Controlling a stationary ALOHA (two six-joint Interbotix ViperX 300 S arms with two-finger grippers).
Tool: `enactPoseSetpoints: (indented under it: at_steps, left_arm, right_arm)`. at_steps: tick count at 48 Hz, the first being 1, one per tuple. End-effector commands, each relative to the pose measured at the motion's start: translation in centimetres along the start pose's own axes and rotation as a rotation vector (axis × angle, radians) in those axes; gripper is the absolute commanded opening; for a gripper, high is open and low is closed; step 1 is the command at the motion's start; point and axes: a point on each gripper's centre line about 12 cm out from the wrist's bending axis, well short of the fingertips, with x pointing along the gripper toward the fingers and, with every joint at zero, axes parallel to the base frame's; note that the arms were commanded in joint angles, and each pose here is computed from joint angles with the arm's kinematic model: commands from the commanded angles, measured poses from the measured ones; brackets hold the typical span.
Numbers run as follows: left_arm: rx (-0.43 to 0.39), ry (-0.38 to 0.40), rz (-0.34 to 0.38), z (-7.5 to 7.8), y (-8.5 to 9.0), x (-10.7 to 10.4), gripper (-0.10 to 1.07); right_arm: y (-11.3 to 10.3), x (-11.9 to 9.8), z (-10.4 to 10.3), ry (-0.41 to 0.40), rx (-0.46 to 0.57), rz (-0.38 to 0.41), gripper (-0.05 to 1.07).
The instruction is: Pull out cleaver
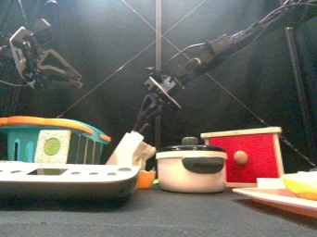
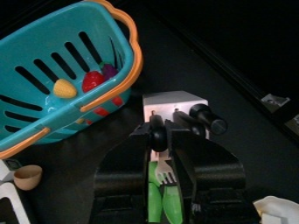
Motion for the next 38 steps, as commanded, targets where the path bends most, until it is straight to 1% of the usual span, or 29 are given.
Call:
enactPoseSetpoints:
  at_steps: [1,20,32,38]
  left_arm:
    - [0.002,-0.016,0.001,0.6,0.0,0.1,0.70]
    - [0.002,-0.014,0.002,0.6,0.0,0.1,0.70]
    - [0.004,-0.012,0.000,0.5,0.0,0.1,0.70]
    - [0.002,-0.013,0.002,0.5,0.0,0.1,0.70]
  right_arm:
    - [0.1,-1.8,2.1,-0.054,-0.001,0.006,0.50]
    - [0.6,-3.5,3.3,-0.094,-0.010,0.016,0.50]
    - [0.6,-4.0,3.5,-0.103,-0.011,0.018,0.50]
    - [0.6,-4.6,3.5,-0.106,-0.013,0.018,0.50]
